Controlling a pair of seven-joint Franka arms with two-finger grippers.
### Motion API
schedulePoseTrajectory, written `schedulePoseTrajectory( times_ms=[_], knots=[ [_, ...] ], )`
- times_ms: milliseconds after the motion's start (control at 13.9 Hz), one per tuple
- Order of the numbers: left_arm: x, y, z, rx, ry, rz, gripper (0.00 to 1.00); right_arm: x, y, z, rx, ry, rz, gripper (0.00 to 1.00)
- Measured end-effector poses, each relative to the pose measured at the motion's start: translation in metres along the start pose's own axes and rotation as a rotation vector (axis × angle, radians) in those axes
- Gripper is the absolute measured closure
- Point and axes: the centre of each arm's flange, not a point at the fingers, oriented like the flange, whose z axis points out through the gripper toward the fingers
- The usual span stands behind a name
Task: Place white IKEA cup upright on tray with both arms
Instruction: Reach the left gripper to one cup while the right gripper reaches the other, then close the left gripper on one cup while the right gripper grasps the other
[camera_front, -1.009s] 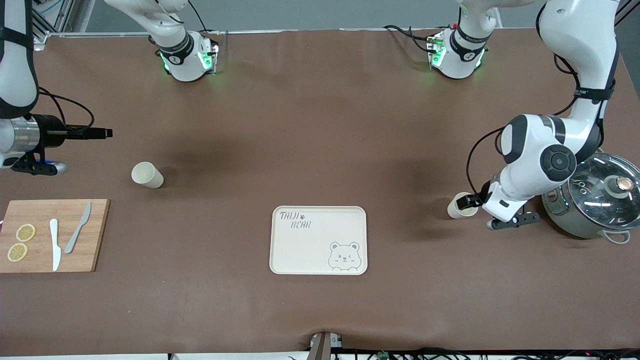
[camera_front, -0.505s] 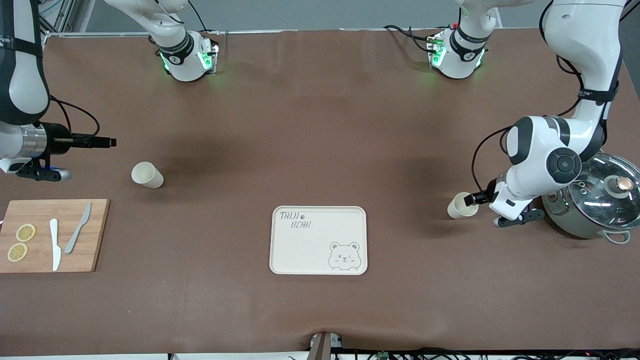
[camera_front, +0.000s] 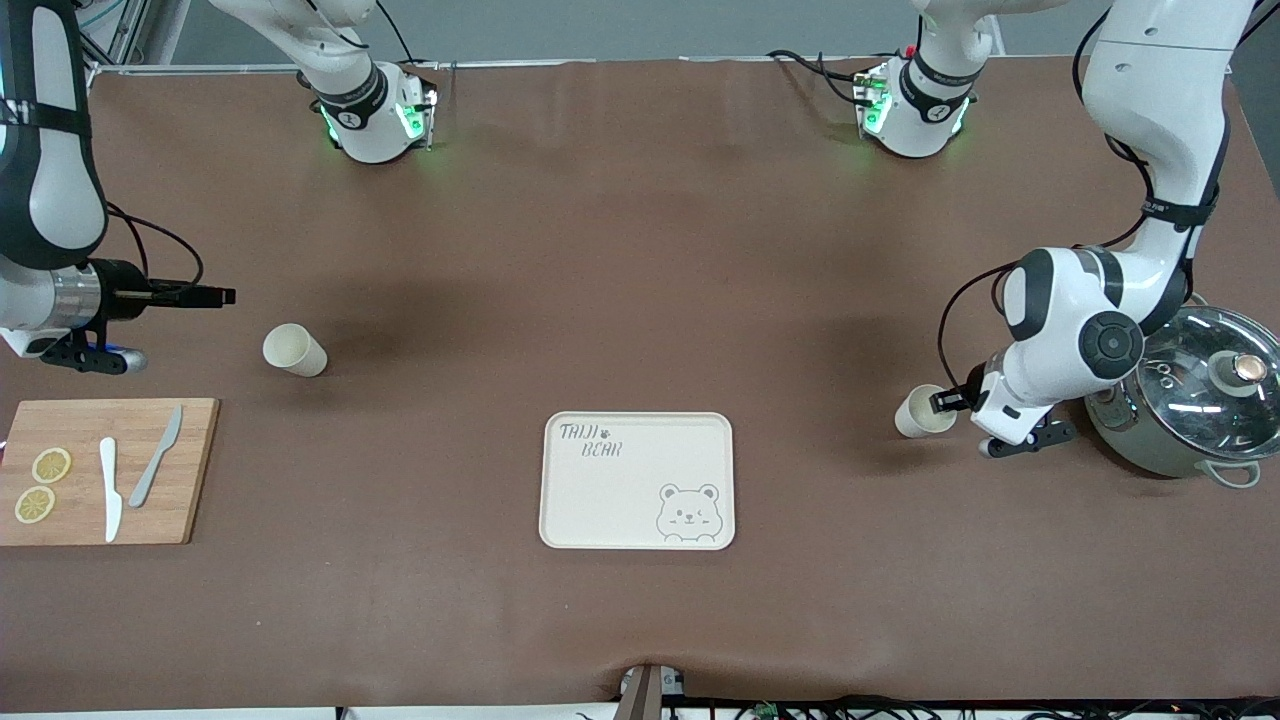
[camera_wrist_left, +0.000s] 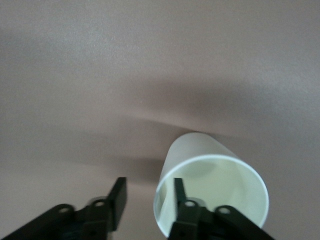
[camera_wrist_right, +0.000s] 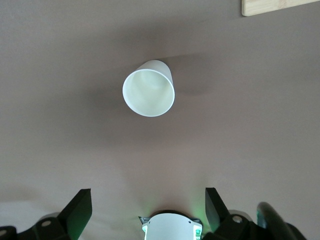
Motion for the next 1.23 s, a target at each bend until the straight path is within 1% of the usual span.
schedulePoseTrajectory(
  times_ms=[72,144,216,288,360,432,505,577,721,793,865,937,1009,1081,1153,1225],
  knots=[
    [0.000,0.000,0.004,-0.001,0.000,0.000,0.74,0.004,0.003,0.002,0.000,0.017,0.005,0.00],
    [0.001,0.001,0.007,-0.002,0.001,0.000,0.86,0.011,0.009,0.007,0.000,0.046,0.015,0.00],
    [0.001,0.003,0.006,-0.005,0.006,0.004,0.93,0.021,0.018,0.018,-0.002,0.095,0.028,0.00],
    [0.001,0.004,0.004,-0.006,0.009,0.006,0.93,0.031,0.029,0.036,-0.007,0.157,0.034,0.00],
    [0.002,0.004,0.004,-0.006,0.009,0.005,0.93,0.038,0.037,0.057,-0.016,0.209,0.028,0.00],
    [0.002,0.004,0.003,-0.007,0.011,0.005,0.93,0.040,0.043,0.080,-0.022,0.237,0.018,0.00],
    [0.003,0.004,0.002,-0.007,0.013,0.005,0.93,0.039,0.046,0.099,-0.018,0.244,0.017,0.00],
    [0.004,0.004,0.001,-0.008,0.016,0.005,0.94,0.036,0.047,0.114,-0.003,0.239,0.024,0.00],
    [0.006,0.008,-0.003,-0.012,0.026,0.007,0.96,0.031,0.046,0.131,0.038,0.218,0.041,0.00],
    [0.008,0.013,-0.007,-0.016,0.037,0.004,0.96,0.030,0.046,0.135,0.046,0.212,0.038,0.00],
    [0.010,0.023,-0.014,-0.021,0.052,0.004,0.96,0.029,0.046,0.137,0.047,0.209,0.021,0.06],
    [0.011,0.034,-0.020,-0.027,0.066,-0.003,0.96,0.028,0.046,0.138,0.049,0.207,-0.003,0.06],
    [0.010,0.050,-0.027,-0.033,0.080,-0.014,0.96,0.028,0.046,0.141,0.057,0.205,-0.018,0.11],
    [0.008,0.068,-0.032,-0.039,0.092,-0.024,0.96,0.027,0.045,0.143,0.075,0.205,-0.020,0.22],
    [0.005,0.087,-0.037,-0.045,0.102,-0.030,0.96,0.026,0.045,0.144,0.095,0.206,-0.015,0.36],
    [0.002,0.104,-0.041,-0.050,0.108,-0.029,0.96,0.026,0.044,0.146,0.110,0.212,-0.013,0.45]
  ],
)
